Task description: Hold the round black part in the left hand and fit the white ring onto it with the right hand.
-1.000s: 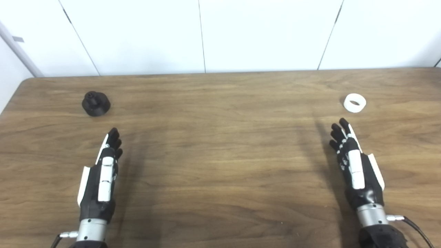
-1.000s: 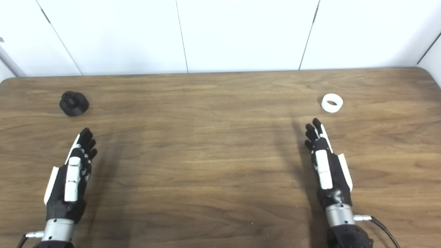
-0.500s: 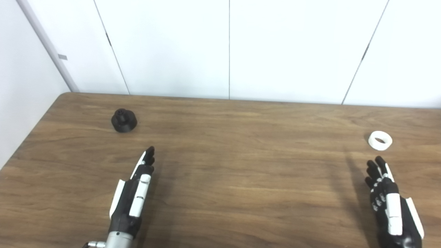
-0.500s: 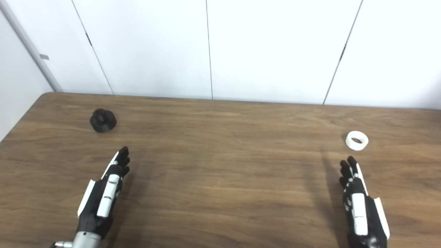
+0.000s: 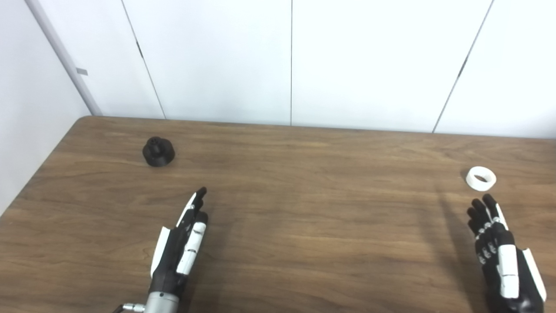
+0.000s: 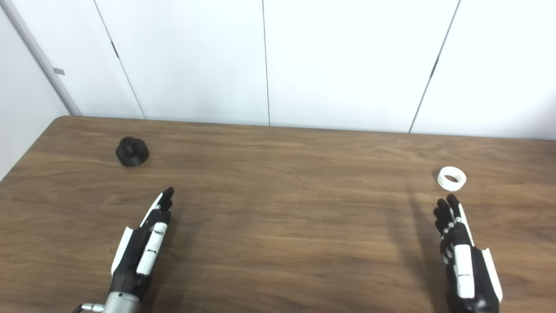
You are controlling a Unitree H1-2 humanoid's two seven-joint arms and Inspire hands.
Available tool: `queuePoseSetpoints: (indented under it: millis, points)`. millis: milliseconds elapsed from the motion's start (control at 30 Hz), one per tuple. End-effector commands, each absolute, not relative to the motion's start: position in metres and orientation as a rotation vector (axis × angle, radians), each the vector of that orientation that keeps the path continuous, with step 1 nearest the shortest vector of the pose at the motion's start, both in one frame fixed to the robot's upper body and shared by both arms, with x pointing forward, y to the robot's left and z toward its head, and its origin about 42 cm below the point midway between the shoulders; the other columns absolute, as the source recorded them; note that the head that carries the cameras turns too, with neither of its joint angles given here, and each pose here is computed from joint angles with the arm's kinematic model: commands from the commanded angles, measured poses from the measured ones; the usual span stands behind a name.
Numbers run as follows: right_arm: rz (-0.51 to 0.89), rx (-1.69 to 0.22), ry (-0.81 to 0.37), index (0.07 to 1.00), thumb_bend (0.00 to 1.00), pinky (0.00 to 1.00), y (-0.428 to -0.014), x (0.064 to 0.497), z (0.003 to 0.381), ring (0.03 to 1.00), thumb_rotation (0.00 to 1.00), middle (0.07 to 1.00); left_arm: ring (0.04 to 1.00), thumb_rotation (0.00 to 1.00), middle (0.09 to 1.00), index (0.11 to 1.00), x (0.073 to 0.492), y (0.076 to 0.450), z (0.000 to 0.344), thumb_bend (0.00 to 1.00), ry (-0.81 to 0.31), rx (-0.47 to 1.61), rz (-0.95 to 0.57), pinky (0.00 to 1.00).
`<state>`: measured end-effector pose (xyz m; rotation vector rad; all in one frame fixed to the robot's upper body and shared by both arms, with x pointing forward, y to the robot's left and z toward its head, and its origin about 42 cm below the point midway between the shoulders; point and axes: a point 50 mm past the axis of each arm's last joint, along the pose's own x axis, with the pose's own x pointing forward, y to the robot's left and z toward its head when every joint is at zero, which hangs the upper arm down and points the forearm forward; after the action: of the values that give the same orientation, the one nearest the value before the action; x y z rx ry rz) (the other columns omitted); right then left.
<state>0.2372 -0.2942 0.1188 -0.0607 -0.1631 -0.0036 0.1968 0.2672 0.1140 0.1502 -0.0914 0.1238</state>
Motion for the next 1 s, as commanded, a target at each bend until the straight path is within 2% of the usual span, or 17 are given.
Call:
queuePoseSetpoints:
  millis: [0, 333, 733, 967]
  points:
    - [-0.020, -0.050, -0.130, 1.000, 0.46, 1.00, -0.2978, 0.2281, 0.1016, 0.980, 1.00, 0.971, 1.000, 0.91, 1.000, 0.981, 0.1681, 0.2632, 0.1025, 0.48, -0.061, 0.132, 0.141, 1.00]
    - [-0.021, -0.056, -0.129, 1.000, 0.45, 1.00, -0.3045, 0.2308, 0.0955, 0.974, 1.00, 0.974, 1.000, 0.92, 0.998, 0.976, 0.1720, 0.2574, 0.0978, 0.48, -0.058, 0.133, 0.133, 1.00]
    - [-0.009, -0.053, -0.123, 1.000, 0.44, 1.00, -0.3062, 0.2307, 0.0926, 0.982, 1.00, 0.989, 1.000, 0.85, 0.989, 0.962, 0.1728, 0.2556, 0.0954, 0.44, -0.070, 0.107, 0.129, 1.00]
    - [-0.010, -0.063, -0.125, 1.000, 0.44, 1.00, -0.3067, 0.2311, 0.0918, 0.995, 1.00, 0.986, 1.000, 0.87, 0.996, 0.968, 0.1733, 0.2545, 0.0946, 0.45, -0.065, 0.117, 0.123, 1.00]
